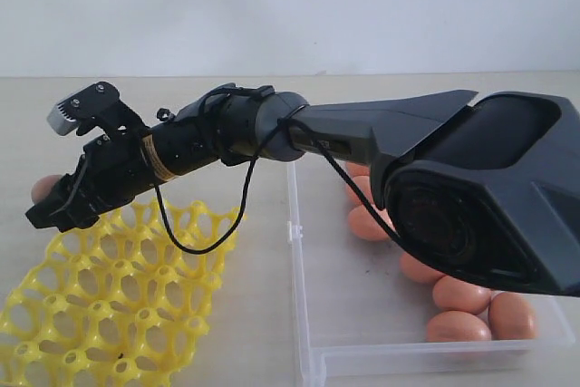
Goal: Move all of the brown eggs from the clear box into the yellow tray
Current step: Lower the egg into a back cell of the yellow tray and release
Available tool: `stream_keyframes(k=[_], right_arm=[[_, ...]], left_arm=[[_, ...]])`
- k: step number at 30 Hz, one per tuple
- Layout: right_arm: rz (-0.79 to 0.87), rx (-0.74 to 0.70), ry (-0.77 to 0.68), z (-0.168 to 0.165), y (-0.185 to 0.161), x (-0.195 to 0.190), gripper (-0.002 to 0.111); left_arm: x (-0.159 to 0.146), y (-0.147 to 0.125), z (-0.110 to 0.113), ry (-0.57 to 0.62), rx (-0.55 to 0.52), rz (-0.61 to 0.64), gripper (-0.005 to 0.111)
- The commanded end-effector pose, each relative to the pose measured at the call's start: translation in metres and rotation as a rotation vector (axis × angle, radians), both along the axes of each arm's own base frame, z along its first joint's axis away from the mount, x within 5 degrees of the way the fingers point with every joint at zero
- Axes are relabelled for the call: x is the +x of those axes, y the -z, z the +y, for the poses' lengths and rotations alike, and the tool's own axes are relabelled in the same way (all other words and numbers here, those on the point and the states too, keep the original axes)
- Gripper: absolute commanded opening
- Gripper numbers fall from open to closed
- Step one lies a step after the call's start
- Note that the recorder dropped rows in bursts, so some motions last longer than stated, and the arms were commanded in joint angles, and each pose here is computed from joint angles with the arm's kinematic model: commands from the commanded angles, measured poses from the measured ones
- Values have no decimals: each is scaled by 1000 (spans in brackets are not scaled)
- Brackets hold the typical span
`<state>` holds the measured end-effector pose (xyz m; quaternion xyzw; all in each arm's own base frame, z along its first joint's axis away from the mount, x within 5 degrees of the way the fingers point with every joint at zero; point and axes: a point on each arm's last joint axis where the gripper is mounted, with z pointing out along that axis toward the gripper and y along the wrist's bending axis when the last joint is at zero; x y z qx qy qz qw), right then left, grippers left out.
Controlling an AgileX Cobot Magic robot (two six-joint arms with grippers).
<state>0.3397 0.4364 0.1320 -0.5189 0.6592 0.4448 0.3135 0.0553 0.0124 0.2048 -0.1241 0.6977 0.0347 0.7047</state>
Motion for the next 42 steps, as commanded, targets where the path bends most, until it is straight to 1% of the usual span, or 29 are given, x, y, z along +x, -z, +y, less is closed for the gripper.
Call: stream_keyframes(k=[1,8,14,17,20,29,34,42], right_arm=[[-15,1,10,-1,0,2,0],[-37,2,7,-2,0,4,0],[-51,-35,-4,-16,17,9,0],[-80,-54,-41,-20,27,4,0],[-92,-66,-33,-21,30,5,0],[-101,-65,-37,-21,30,5,0],[-141,-43,-29,-21,11,7,0],[-146,-38,-31,-21,7,7,0]], left_arm=[[0,-1,0,-2,-14,-18,4],[0,-2,0,-2,-14,-20,4],[0,-2,0,-2,-14,-20,4],[0,-2,0,-2,-14,-20,4],[0,-2,0,-2,-14,-20,4],[0,-1,0,-2,-14,-18,4],[0,-1,0,-2,-14,-18,4],[0,-2,0,-2,-13,-20,4]])
